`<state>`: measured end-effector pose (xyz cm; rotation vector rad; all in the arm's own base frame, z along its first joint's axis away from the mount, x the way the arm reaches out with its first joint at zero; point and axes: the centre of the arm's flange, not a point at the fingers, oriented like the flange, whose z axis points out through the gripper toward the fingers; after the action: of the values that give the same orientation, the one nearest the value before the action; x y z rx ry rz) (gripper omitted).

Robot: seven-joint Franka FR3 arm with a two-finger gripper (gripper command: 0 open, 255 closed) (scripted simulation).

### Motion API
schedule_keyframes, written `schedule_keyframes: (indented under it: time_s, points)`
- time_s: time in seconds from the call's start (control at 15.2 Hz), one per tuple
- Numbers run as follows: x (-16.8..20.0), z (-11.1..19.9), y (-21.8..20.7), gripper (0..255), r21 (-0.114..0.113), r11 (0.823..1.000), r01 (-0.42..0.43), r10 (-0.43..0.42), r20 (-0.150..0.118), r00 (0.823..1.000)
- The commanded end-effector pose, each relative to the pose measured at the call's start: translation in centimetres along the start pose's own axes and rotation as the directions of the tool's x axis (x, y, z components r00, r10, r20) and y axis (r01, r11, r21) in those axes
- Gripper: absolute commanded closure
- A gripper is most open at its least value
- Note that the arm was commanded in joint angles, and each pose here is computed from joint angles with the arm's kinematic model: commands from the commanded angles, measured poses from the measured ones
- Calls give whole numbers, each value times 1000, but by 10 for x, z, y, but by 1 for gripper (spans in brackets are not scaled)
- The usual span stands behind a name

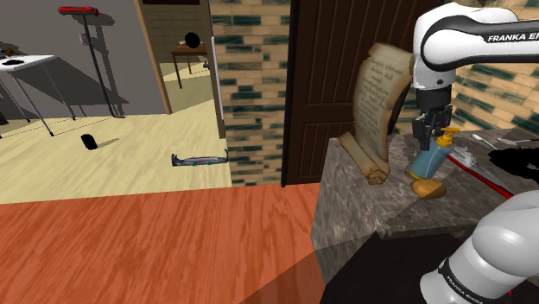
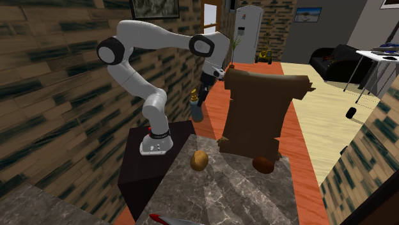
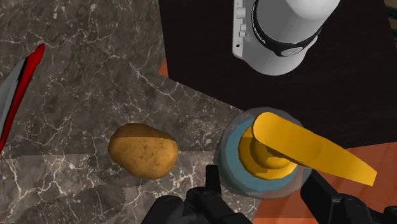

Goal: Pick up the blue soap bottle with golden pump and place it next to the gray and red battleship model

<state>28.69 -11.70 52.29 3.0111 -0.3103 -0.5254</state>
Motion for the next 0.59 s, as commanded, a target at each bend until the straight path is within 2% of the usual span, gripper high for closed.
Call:
schedule_keyframes:
  time_s: [0.0, 0.53]
  points:
    - [-3, -10, 1, 255, 0, 1000, 0, 0, 0, 1000]
    - [-17, -50, 5, 255, 0, 1000, 0, 0, 0, 1000]
